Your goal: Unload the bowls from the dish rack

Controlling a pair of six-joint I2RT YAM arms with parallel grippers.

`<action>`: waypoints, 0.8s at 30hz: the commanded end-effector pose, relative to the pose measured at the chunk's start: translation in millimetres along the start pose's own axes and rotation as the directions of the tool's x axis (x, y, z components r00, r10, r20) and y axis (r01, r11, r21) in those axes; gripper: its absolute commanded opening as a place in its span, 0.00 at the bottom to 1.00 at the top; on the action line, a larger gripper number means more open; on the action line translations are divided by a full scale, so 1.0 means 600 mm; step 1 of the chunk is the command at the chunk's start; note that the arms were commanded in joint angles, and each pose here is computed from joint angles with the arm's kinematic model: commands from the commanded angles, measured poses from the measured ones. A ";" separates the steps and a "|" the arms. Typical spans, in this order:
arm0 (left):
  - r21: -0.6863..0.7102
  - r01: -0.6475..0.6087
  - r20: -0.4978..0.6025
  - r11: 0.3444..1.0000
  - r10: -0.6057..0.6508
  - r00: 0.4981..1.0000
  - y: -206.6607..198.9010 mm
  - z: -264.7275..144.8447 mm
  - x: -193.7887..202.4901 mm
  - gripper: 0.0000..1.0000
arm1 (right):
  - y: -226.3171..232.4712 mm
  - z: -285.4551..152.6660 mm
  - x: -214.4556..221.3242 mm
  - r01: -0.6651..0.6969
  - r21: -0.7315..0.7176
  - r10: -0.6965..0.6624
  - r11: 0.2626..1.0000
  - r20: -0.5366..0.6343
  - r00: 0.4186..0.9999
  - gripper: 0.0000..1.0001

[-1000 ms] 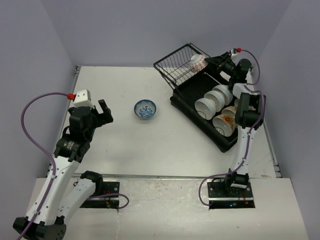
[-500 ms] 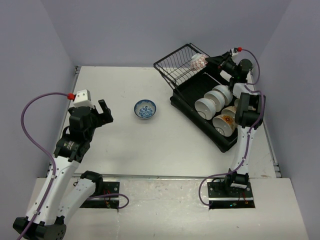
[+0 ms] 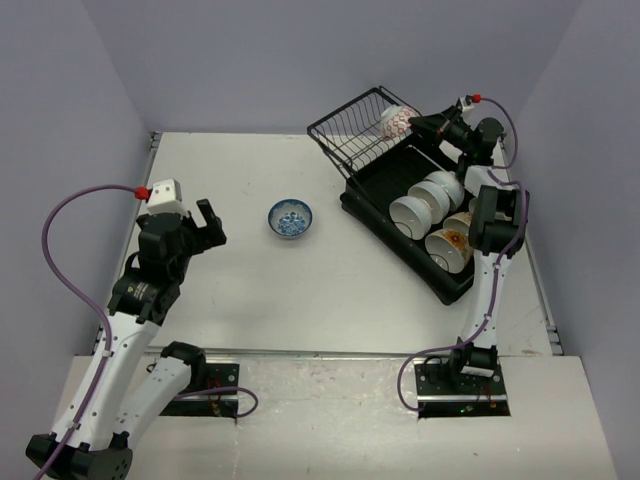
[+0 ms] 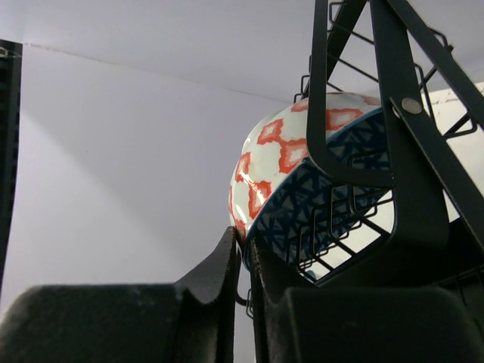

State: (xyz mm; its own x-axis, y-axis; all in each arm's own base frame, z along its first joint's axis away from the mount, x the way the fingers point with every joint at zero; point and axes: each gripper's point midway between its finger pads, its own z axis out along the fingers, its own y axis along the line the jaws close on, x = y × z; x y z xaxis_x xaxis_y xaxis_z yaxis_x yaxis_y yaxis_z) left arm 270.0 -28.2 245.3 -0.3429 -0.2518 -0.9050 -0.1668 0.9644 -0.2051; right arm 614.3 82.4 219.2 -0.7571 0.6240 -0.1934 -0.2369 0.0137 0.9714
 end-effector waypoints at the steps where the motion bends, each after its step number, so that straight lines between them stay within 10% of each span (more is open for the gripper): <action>1: 0.018 -0.009 0.039 1.000 0.008 0.999 -0.004 -0.001 -0.017 1.00 | 0.013 0.008 -0.001 0.056 -0.036 -0.056 0.998 -0.005 0.998 0.05; 24: 0.019 -0.008 0.048 1.000 0.007 0.999 -0.003 -0.003 -0.020 1.00 | 0.128 0.009 -0.001 0.116 -0.171 -0.114 0.978 0.020 0.993 0.00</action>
State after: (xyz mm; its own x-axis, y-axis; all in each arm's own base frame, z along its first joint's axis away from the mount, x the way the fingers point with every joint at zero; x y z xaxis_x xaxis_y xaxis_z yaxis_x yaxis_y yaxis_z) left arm 269.3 -28.0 246.9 -0.3373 -0.2529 -0.9068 -0.1654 0.9642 -0.2074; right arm 608.2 87.9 232.6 -0.7825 0.6022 -0.1581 -0.2289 -0.0420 0.9725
